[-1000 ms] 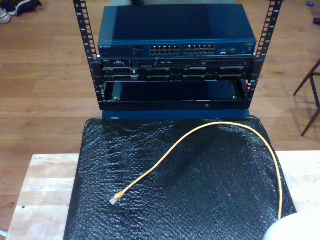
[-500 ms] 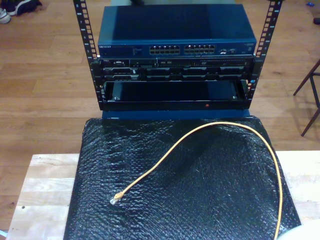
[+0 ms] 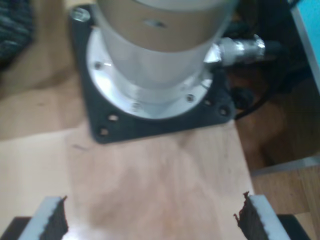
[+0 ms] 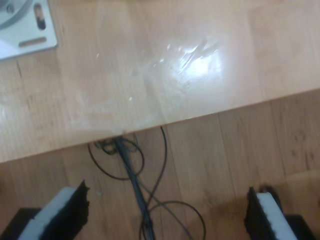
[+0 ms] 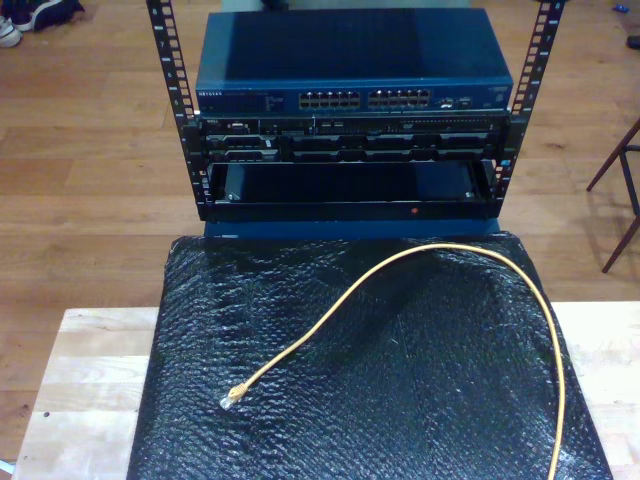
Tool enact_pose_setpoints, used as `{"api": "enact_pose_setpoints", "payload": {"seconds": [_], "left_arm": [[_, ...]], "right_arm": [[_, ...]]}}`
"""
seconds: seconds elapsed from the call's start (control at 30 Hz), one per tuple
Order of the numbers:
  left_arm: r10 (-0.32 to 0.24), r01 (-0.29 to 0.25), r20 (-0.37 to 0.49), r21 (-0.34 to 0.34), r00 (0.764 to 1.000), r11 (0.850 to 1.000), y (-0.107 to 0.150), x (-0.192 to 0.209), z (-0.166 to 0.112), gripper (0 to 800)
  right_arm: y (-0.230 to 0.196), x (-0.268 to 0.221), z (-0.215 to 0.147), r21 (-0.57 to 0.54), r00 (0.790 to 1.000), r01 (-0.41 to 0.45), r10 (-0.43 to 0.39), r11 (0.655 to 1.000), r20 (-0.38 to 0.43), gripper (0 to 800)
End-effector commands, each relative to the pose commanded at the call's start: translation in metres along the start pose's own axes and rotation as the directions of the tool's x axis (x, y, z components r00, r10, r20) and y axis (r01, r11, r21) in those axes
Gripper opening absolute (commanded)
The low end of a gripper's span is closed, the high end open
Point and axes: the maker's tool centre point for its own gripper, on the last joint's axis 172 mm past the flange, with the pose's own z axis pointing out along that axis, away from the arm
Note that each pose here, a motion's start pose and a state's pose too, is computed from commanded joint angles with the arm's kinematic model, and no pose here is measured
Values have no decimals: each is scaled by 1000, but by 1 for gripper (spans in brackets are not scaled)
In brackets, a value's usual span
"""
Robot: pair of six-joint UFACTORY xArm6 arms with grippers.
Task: Grab the cable and plug it in
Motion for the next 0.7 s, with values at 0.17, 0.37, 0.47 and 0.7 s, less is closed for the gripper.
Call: {"api": "enact_pose_setpoints", "payload": {"seconds": [0.17, 0.37, 0.47, 0.7], "left_arm": [[-16, 16, 9, -38, 1000, 999, -13, 5, -5, 800], [-26, 28, 24, -60, 999, 998, -28, 9, -8, 800], [-20, 21, 23, -54, 1000, 998, -37, 12, -10, 800], [0, 0, -7, -18, 1000, 1000, -59, 28, -15, 800]], "right_arm": [[31, 21, -21, -26, 999, -3, 2, 1000, -42, 794], [57, 61, -42, -85, 991, -5, -7, 996, -136, 792], [71, 82, -47, -79, 983, -9, -6, 997, -183, 791], [93, 121, -48, -4, 974, 29, -30, 1000, -223, 791]]}}
